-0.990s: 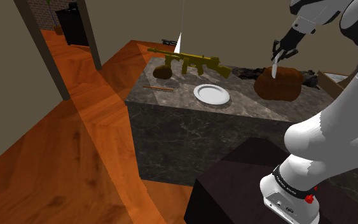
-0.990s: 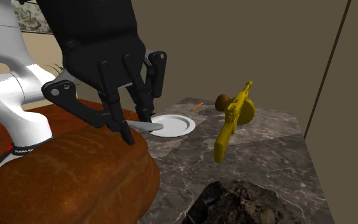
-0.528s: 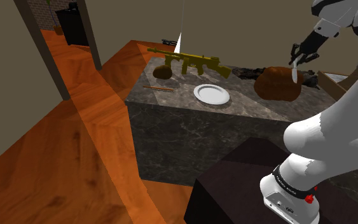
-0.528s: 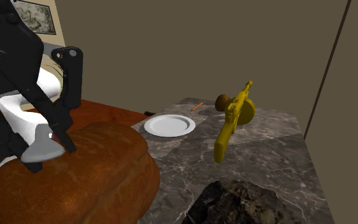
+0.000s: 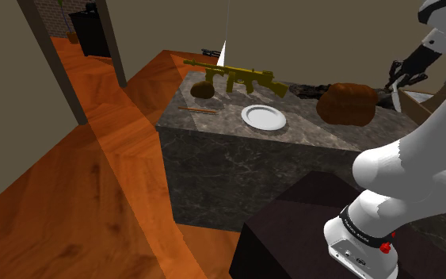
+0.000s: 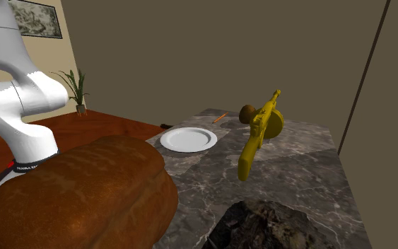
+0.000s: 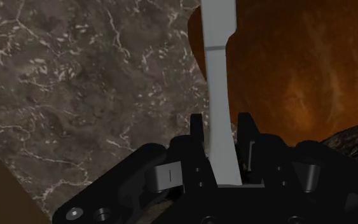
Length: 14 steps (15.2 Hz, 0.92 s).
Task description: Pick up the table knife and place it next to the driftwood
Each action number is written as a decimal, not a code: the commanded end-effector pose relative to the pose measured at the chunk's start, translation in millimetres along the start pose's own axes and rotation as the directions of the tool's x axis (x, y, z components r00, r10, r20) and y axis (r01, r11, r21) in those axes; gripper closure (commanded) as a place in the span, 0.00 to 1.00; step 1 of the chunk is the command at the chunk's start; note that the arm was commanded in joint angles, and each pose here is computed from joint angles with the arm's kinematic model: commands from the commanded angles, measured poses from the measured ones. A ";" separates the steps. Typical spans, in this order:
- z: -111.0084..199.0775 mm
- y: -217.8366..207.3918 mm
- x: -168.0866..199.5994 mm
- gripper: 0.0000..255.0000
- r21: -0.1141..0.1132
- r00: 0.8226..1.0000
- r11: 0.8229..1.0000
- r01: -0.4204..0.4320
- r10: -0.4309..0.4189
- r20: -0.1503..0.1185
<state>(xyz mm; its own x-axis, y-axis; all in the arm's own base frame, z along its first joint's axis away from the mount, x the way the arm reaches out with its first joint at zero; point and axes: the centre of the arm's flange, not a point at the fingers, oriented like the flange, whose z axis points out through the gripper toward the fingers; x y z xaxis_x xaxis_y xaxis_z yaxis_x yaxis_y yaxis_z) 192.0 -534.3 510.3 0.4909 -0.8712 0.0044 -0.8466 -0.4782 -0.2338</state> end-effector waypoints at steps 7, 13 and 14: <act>-25.7 102.9 -14.0 1.00 0.000 1.000 1.000 0.001 -0.001 0.001; -1.7 116.0 -15.1 1.00 0.000 1.000 1.000 0.001 -0.001 0.001; 3.4 117.2 -15.1 1.00 0.000 1.000 1.000 0.001 -0.001 0.001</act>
<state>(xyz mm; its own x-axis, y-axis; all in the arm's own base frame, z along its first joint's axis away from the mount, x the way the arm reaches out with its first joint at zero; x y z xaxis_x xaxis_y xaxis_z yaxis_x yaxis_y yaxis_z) 86.4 -577.0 484.4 0.4921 -0.8705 0.0038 -0.8459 -0.4793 -0.2340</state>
